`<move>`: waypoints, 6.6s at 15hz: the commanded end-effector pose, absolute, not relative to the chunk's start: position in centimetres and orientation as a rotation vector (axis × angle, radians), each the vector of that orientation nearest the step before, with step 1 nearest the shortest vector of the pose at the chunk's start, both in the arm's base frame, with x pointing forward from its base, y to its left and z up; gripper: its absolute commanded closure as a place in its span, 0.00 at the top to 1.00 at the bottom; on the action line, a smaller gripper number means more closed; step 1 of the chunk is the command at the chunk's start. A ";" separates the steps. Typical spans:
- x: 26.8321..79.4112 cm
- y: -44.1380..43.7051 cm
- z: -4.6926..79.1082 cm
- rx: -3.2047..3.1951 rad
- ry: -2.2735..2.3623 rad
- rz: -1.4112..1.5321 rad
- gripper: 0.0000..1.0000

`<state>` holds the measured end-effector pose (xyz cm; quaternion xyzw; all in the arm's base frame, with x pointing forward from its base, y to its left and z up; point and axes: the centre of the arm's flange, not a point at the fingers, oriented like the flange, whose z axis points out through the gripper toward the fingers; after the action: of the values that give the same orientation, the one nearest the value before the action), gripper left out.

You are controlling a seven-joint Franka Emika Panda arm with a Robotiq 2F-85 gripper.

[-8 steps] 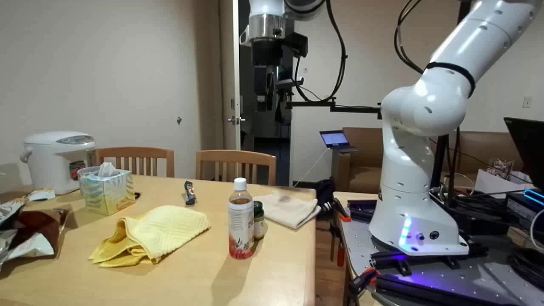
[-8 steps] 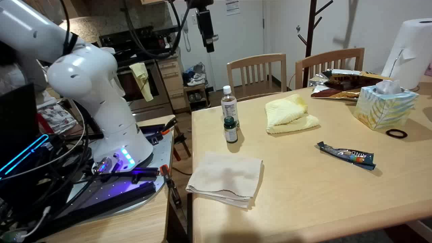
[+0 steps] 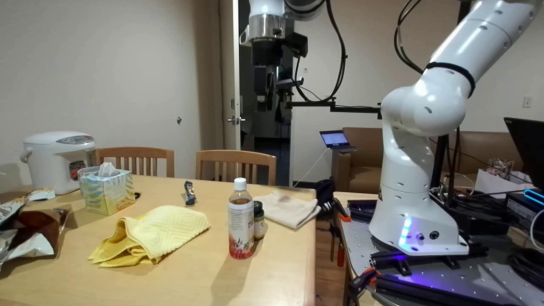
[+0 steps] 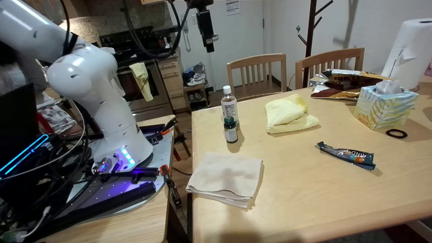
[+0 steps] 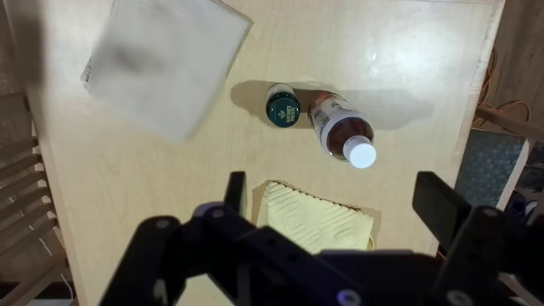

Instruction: Use the cloth and wipe the table

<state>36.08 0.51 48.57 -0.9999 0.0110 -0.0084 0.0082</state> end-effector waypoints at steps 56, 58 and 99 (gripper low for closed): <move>57.7 5.2 36.6 -3.031 -0.442 0.424 1.00; 58.4 5.1 35.8 -3.071 -0.405 0.309 1.00; 68.1 5.1 23.3 -3.047 -0.139 0.115 1.00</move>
<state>66.60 5.17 23.38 -0.9982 -0.0368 0.0387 0.0262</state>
